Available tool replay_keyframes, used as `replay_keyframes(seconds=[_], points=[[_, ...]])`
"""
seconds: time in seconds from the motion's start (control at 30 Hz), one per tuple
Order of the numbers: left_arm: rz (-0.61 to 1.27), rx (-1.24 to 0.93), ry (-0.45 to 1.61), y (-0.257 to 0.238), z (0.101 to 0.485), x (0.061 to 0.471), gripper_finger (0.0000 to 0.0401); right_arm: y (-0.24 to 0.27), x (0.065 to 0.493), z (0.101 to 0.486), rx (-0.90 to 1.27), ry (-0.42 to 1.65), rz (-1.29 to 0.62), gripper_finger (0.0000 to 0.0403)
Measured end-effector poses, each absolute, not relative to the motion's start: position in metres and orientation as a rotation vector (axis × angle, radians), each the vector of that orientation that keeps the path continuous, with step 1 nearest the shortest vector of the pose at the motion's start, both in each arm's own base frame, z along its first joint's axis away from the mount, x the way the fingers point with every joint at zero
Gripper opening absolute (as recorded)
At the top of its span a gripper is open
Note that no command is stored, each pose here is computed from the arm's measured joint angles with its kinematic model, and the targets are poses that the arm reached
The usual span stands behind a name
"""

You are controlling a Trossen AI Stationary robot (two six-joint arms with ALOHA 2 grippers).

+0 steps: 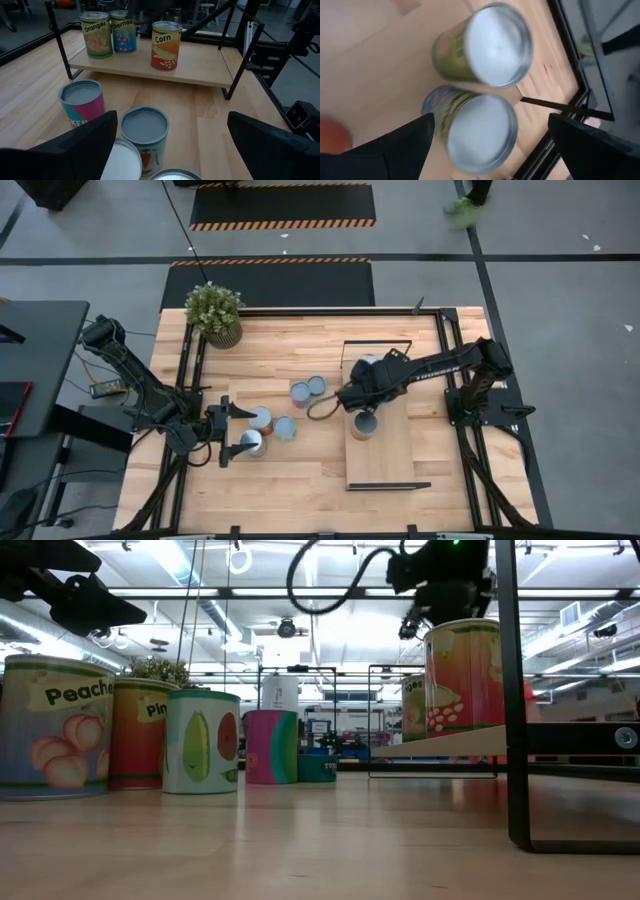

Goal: Pick and place cans onto a shelf
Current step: Adjust the cans on the shelf

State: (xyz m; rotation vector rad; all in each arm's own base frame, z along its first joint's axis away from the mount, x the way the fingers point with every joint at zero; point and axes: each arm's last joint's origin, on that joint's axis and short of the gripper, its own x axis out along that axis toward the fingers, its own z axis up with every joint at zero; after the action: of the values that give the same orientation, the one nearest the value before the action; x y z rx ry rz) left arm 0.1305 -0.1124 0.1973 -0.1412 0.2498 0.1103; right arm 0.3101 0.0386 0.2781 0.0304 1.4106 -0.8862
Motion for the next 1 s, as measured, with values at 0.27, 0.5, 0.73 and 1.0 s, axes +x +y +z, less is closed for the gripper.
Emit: replay_keyframes(seconds=[0.27, 0.5, 0.73, 1.0], points=[[0.11, -0.141, 0.25, -0.112, 0.197, 0.13, 0.0385, 0.076, 0.298, 0.266, -0.168, 1.432, -0.775, 0.0397], [0.111, -0.147, 0.249, -0.112, 0.197, 0.13, 0.0385, 0.076, 0.286, 0.243, -0.284, 1.452, -0.833, 0.0397], [0.114, -0.147, 0.248, -0.112, 0.197, 0.13, 0.0385, 0.067, 0.286, 0.235, -0.315, 1.497, -0.837, 0.0397], [0.114, -0.146, 0.249, -0.112, 0.197, 0.13, 0.0385, 0.063, 0.286, 0.237, -0.306, 1.515, -0.833, 0.0397]])
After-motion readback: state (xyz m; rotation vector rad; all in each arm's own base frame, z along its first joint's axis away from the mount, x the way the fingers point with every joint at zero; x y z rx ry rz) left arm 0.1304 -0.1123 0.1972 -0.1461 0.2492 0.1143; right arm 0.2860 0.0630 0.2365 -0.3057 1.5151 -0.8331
